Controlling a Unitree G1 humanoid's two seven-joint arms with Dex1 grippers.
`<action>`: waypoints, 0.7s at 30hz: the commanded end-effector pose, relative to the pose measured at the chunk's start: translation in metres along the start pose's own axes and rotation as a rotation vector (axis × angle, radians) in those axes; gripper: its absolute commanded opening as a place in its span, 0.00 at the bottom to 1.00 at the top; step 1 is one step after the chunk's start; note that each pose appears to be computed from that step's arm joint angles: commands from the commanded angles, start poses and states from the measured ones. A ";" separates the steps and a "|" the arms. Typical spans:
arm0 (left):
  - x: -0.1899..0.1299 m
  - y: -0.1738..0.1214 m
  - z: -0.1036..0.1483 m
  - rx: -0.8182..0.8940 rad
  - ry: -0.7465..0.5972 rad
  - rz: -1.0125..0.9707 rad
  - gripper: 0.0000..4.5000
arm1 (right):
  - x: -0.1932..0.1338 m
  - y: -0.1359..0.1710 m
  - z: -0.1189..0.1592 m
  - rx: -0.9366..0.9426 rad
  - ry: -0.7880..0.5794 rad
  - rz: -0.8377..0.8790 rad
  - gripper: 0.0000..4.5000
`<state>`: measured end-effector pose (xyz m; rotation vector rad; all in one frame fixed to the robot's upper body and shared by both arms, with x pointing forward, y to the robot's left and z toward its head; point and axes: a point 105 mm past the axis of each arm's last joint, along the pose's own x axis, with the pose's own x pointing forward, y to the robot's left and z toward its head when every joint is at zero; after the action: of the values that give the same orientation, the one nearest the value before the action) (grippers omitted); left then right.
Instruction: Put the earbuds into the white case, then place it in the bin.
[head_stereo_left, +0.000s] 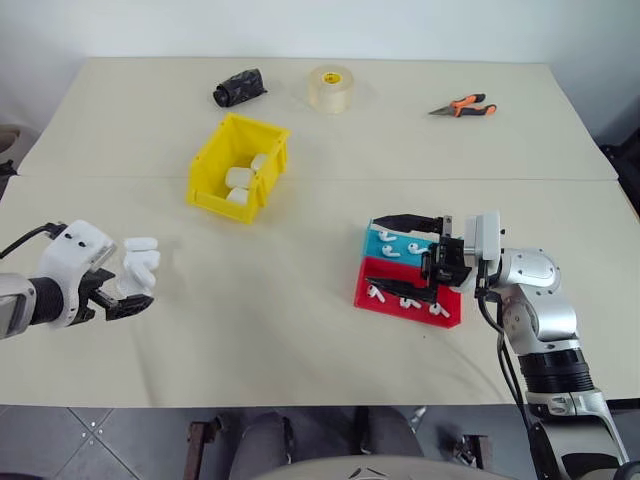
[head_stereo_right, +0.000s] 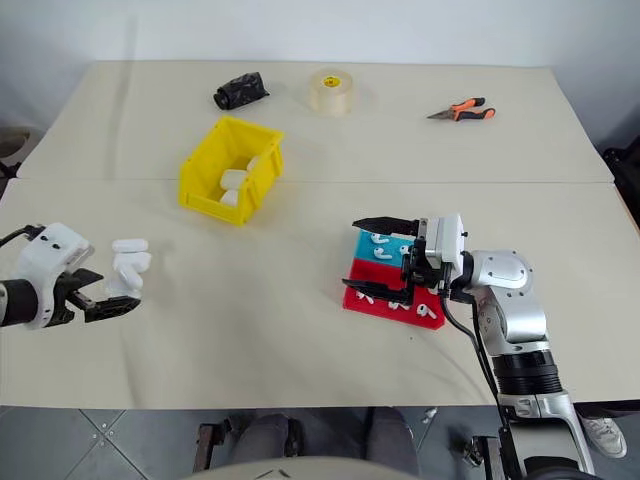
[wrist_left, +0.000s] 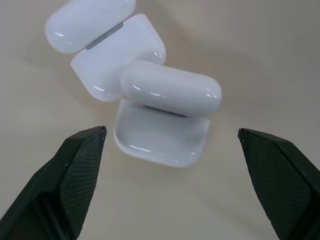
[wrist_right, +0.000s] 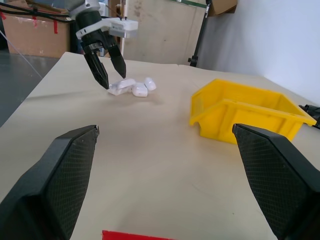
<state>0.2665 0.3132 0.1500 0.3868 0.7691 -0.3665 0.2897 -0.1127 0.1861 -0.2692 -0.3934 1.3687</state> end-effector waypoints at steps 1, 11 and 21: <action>0.000 0.006 0.003 0.048 0.025 -0.017 1.00 | 0.000 -0.002 0.010 -0.048 -0.017 -0.014 1.00; 0.013 0.010 0.003 0.066 0.068 -0.058 1.00 | -0.002 0.000 0.010 -0.054 -0.017 -0.036 1.00; 0.018 0.006 -0.004 0.072 0.103 -0.094 0.72 | -0.002 0.001 0.010 -0.055 -0.019 -0.052 1.00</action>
<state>0.2798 0.3144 0.1401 0.4489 0.8605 -0.4690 0.2881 -0.1140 0.1831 -0.2627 -0.3910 1.3221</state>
